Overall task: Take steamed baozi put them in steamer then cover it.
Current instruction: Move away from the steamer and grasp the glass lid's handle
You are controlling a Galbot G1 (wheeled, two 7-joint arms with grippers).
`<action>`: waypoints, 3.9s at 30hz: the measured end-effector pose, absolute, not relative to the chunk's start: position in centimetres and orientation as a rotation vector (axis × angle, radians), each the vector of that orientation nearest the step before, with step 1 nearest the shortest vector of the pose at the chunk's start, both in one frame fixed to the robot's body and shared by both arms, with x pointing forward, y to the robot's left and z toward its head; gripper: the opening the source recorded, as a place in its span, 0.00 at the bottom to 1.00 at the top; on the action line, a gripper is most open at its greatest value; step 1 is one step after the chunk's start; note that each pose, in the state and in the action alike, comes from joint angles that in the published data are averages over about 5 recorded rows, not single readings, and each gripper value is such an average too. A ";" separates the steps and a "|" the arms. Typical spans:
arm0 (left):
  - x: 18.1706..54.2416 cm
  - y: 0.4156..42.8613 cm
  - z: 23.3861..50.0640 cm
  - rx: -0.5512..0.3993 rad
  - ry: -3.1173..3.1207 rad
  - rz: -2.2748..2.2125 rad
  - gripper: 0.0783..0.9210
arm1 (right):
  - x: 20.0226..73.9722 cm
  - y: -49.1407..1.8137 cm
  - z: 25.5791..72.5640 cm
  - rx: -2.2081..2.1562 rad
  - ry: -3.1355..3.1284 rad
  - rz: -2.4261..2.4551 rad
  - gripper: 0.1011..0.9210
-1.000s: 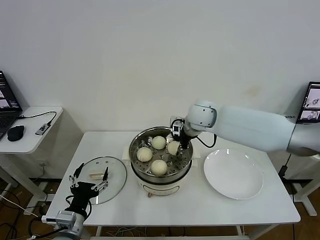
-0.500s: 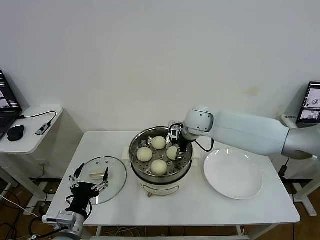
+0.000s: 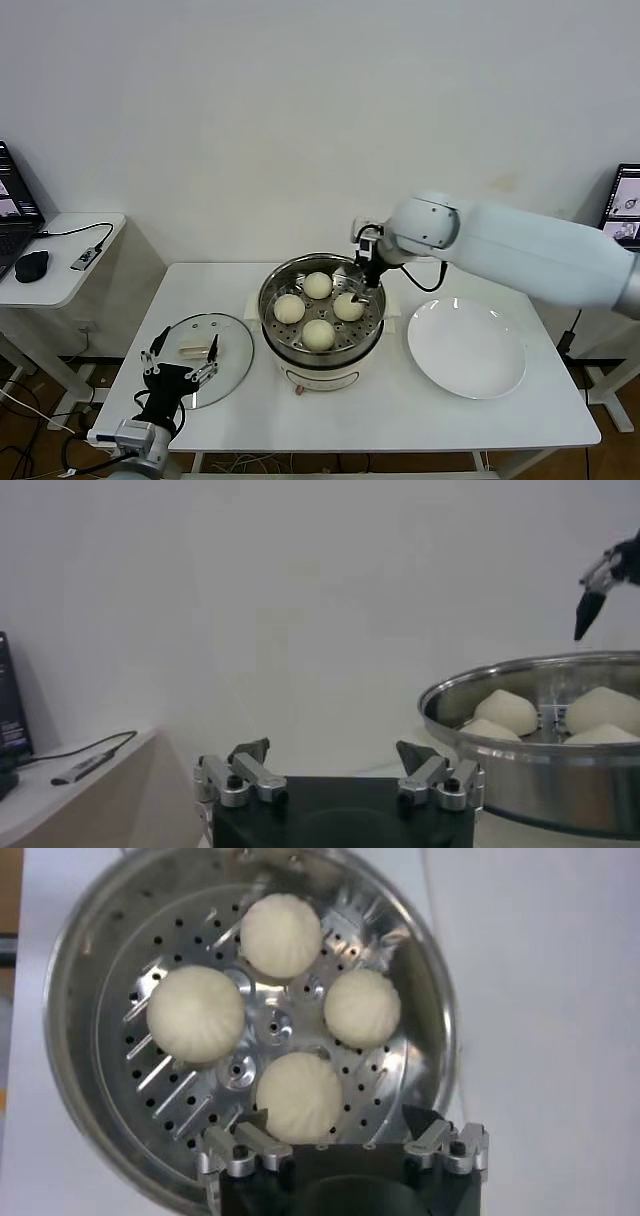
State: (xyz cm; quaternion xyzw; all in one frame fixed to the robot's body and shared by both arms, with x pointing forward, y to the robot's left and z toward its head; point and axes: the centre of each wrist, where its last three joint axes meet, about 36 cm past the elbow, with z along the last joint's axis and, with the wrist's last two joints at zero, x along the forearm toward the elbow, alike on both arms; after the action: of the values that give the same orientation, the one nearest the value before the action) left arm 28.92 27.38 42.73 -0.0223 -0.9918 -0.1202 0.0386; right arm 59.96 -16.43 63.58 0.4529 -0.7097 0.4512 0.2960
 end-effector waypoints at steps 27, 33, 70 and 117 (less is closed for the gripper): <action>28.9 26.9 40.5 -0.011 -3.039 -0.433 0.88 | 47.1 -27.9 48.8 0.871 -3.155 0.480 0.88; 28.8 28.3 39.0 0.045 -3.012 -0.624 0.88 | 41.0 -32.6 45.4 0.505 -3.249 0.306 0.88; 36.8 37.1 28.2 -0.237 -2.202 -2.204 0.88 | 19.9 -41.2 35.2 -0.419 -2.895 0.314 0.88; 42.0 38.1 26.2 -0.201 -2.193 -2.189 0.07 | 18.9 -39.2 32.7 -0.348 -2.862 0.315 0.88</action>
State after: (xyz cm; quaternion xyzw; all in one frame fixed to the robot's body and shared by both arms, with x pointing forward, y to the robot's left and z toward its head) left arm 41.97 38.11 26.16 -0.0647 -0.7062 -0.7048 0.0185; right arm 18.89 -39.23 32.75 -0.1192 -0.9796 0.1078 0.1204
